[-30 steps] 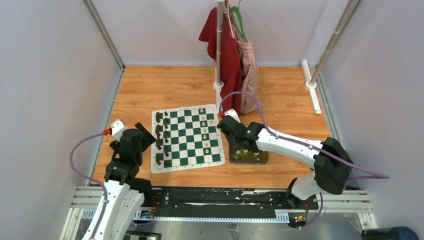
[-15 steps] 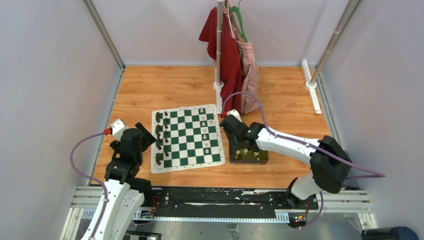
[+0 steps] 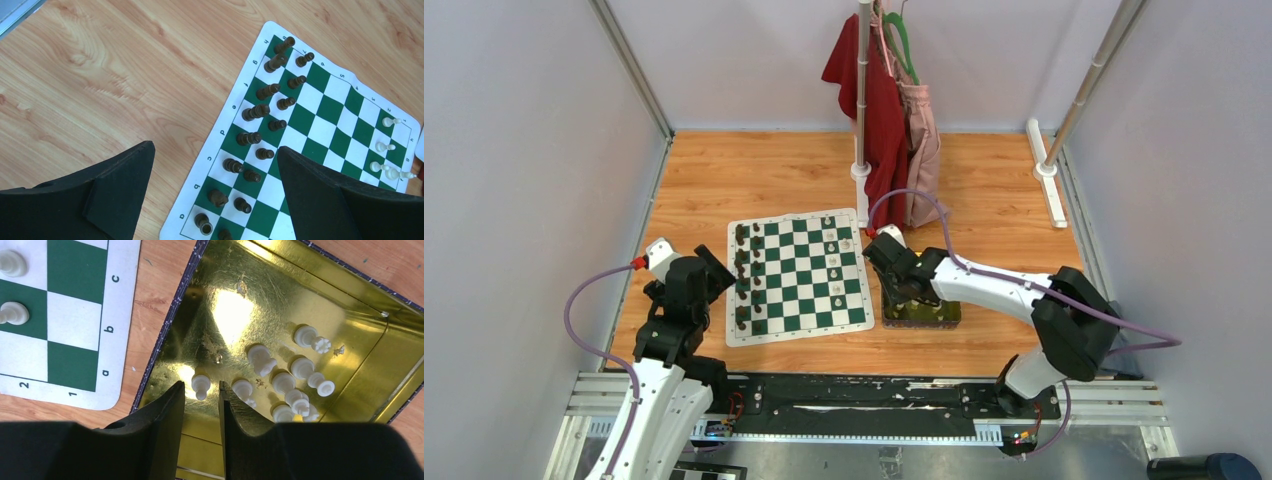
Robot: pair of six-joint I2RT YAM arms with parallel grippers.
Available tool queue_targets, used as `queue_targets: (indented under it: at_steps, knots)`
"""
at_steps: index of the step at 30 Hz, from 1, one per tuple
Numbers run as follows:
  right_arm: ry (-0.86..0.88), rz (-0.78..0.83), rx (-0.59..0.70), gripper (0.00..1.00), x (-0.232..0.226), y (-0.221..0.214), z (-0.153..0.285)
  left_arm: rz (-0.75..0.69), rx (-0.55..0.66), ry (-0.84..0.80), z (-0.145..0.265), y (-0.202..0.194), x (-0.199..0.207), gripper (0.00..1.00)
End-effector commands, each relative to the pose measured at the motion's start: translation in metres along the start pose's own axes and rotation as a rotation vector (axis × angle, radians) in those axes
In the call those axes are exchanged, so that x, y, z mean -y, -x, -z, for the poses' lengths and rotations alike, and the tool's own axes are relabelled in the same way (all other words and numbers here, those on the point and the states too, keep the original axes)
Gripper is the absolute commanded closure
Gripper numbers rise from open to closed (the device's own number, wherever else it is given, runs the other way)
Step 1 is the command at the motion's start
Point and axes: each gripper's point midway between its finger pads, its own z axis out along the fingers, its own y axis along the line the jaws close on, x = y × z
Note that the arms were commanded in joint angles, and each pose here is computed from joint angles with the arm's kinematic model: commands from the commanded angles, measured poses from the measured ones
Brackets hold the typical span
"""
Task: Set up the chess pieces on the board
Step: Pick up the chess piece from the storage box.
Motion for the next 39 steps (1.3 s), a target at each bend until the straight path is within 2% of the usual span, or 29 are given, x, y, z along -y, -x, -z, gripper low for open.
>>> queue_targets:
  at_steps: [1,34,39]
  knots:
    - [-0.013,-0.024,-0.041,0.65,0.005,-0.014,-0.01,-0.012,0.006,0.023,-0.001,0.0,-0.004,0.0]
    - [-0.009,-0.029,-0.082,0.75,0.004,-0.027,-0.024,-0.014,0.003,0.022,-0.001,-0.001,-0.004,0.0]
    - [-0.008,-0.028,-0.086,0.85,0.004,-0.027,-0.025,-0.013,0.004,0.022,-0.001,-0.001,-0.004,0.0]
